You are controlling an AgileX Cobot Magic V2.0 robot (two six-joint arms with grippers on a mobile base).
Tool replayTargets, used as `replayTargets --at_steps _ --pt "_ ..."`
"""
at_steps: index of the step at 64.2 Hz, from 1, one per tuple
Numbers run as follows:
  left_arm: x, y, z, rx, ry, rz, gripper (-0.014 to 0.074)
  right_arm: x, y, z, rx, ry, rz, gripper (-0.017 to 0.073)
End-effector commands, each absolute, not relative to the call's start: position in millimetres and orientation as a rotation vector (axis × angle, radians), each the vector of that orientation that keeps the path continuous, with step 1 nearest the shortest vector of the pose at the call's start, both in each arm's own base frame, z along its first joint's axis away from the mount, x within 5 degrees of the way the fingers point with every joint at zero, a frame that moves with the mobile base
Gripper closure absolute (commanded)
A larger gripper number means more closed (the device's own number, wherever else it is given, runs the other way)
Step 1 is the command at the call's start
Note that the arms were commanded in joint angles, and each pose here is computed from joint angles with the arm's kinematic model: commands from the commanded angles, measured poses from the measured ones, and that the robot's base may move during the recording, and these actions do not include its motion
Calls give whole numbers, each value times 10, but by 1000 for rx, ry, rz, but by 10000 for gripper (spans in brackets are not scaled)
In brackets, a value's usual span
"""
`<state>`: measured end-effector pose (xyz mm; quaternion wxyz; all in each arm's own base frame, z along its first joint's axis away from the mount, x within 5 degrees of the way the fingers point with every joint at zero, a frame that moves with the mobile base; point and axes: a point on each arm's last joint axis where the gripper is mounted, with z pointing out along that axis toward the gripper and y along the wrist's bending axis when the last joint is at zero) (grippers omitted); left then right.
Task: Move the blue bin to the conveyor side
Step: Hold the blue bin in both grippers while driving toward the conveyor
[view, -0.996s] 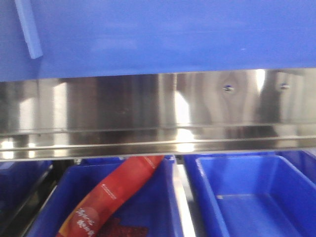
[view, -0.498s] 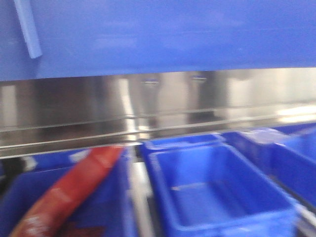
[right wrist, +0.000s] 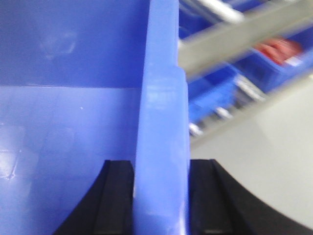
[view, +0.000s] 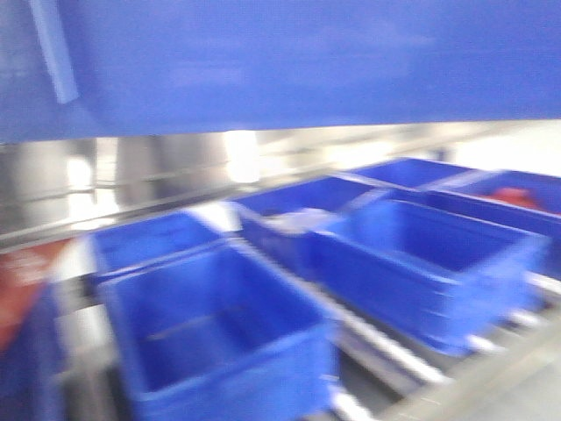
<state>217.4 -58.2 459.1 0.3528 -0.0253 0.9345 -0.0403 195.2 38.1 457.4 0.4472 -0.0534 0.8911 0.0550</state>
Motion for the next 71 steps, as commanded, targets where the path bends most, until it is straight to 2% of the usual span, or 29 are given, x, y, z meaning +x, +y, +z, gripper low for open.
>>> replayTargets --at_steps 1,71 --pt "2144 -644 4726 -41 2309 -207 612 1915 409 4751 -134 2058 193 638" --pt "2149 -628 4729 -42 2303 -183 612 1915 409 4751 -134 2058 193 638"
